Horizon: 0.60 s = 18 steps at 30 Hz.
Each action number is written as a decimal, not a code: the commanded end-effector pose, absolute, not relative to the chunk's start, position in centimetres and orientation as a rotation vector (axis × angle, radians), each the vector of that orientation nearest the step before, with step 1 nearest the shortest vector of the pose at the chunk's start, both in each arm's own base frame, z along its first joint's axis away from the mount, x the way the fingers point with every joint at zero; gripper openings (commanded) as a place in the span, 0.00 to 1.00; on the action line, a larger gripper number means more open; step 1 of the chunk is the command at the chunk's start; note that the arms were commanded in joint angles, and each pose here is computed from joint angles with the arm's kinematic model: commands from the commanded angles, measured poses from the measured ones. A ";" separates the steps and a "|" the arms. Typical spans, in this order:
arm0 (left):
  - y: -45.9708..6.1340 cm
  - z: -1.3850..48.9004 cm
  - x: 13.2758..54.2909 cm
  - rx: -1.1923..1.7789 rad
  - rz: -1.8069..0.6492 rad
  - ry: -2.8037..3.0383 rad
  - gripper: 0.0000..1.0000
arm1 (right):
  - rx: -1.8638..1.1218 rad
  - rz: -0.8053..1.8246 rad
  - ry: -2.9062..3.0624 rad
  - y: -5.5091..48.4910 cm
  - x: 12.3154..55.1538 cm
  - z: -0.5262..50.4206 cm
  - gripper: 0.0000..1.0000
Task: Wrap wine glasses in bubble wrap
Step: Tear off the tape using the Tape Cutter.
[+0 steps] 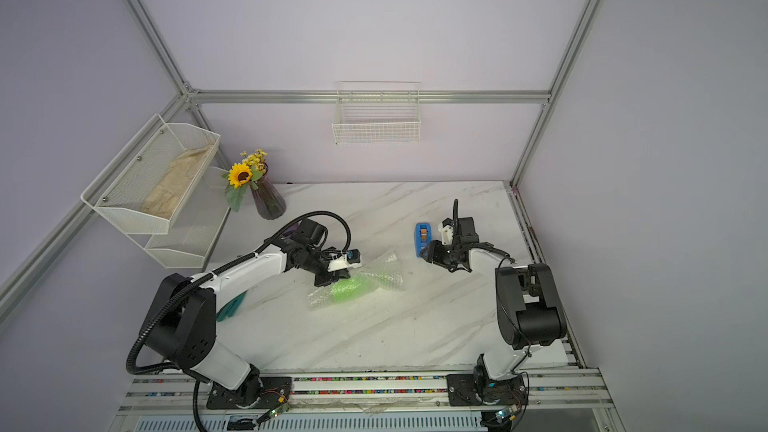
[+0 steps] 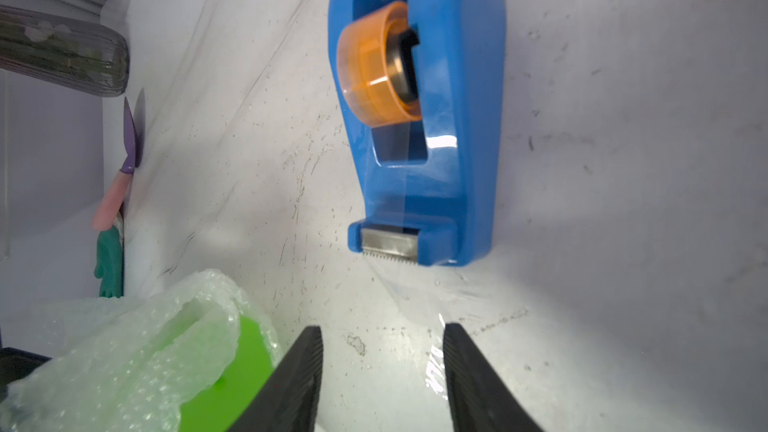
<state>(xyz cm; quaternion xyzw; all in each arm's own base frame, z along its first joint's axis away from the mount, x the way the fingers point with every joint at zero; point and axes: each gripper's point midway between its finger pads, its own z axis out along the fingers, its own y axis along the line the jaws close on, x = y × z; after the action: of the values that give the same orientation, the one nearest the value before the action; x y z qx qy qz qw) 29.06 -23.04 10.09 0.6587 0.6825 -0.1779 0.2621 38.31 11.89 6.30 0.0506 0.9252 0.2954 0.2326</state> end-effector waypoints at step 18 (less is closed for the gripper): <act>-22.4 8.1 27.6 1.846 -0.509 1.933 0.10 | 0.007 0.787 2.492 12.2 40.6 6.2 0.26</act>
<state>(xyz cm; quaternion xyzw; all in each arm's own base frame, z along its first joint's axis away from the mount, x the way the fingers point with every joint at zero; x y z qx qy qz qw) 29.11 -23.06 10.07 0.6587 0.6826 -0.1783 0.2616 39.52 11.97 5.29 0.0209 0.9268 0.2866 0.2417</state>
